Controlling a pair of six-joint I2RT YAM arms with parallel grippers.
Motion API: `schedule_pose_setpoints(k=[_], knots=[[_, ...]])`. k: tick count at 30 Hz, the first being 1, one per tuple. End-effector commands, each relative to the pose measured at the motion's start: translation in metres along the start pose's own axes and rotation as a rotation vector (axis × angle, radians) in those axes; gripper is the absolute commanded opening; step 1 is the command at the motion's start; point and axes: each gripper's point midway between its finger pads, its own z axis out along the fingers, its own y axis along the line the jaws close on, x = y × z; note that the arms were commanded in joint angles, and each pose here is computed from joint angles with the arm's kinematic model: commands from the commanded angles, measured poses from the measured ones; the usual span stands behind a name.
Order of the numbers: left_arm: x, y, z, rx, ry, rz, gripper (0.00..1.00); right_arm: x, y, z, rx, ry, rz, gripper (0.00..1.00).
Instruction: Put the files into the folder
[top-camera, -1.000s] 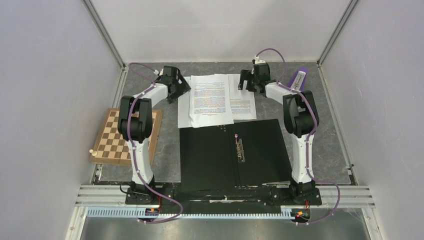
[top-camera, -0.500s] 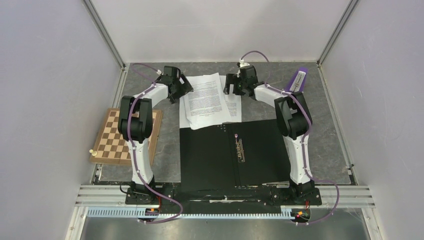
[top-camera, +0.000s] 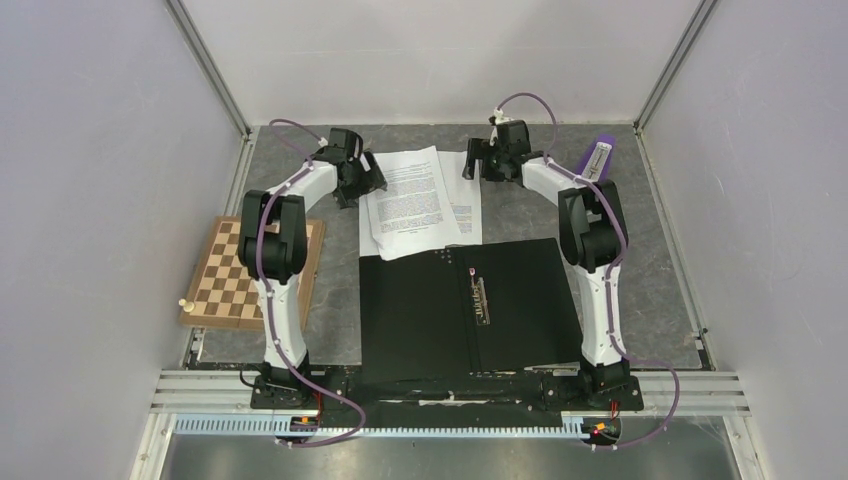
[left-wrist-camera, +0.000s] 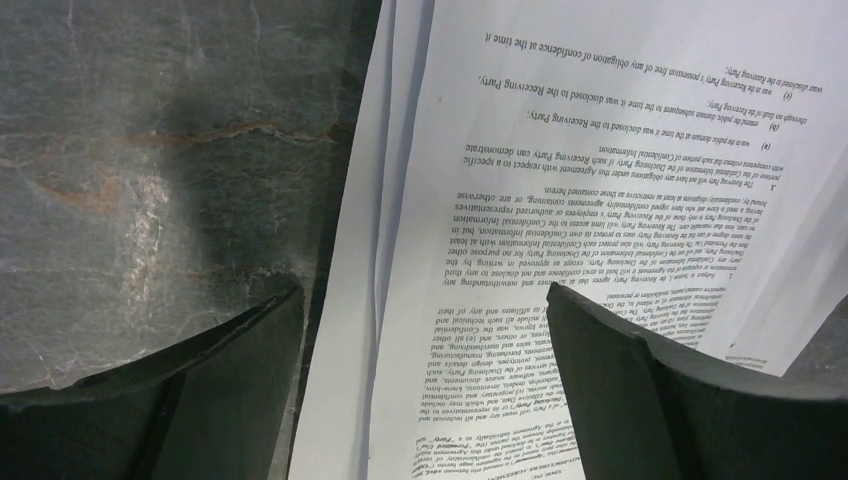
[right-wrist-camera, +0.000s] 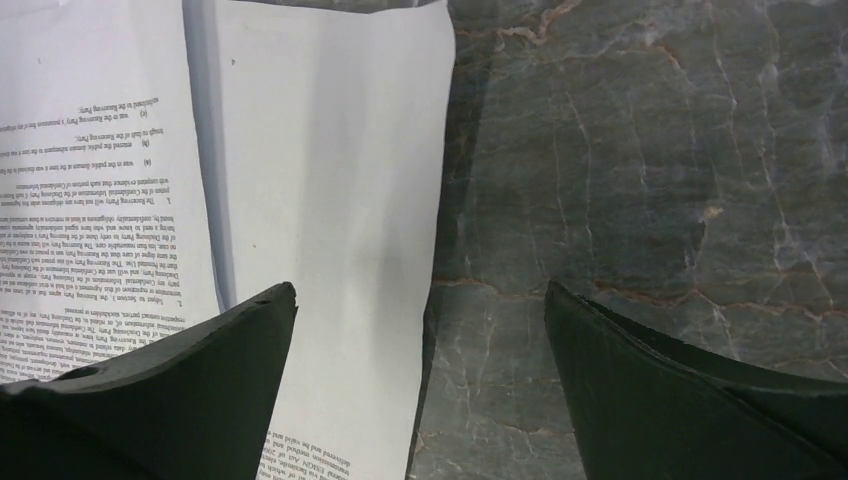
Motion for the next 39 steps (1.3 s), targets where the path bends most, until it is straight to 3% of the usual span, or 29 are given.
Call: schedule_pose_setpoints(k=[1,13,19,28,39], knots=[[0.003,0.0,0.007,0.003,0.059,0.082,0.97,0.016,0.017,0.012,-0.03,0.063,-0.061,0.98],[0.011,-0.032,0.034,0.075,0.116,0.08,0.97,0.022,0.094,0.05,-0.16,0.062,-0.099,0.98],[0.005,-0.035,0.03,0.067,0.092,0.088,0.97,0.022,0.097,0.054,-0.155,0.058,-0.112,0.98],[0.003,-0.003,-0.005,0.021,0.06,0.097,0.98,0.014,0.046,0.012,-0.061,0.078,-0.081,0.98],[0.061,0.001,-0.019,0.063,0.145,0.084,0.98,0.079,0.059,-0.047,-0.052,0.169,-0.106,0.98]])
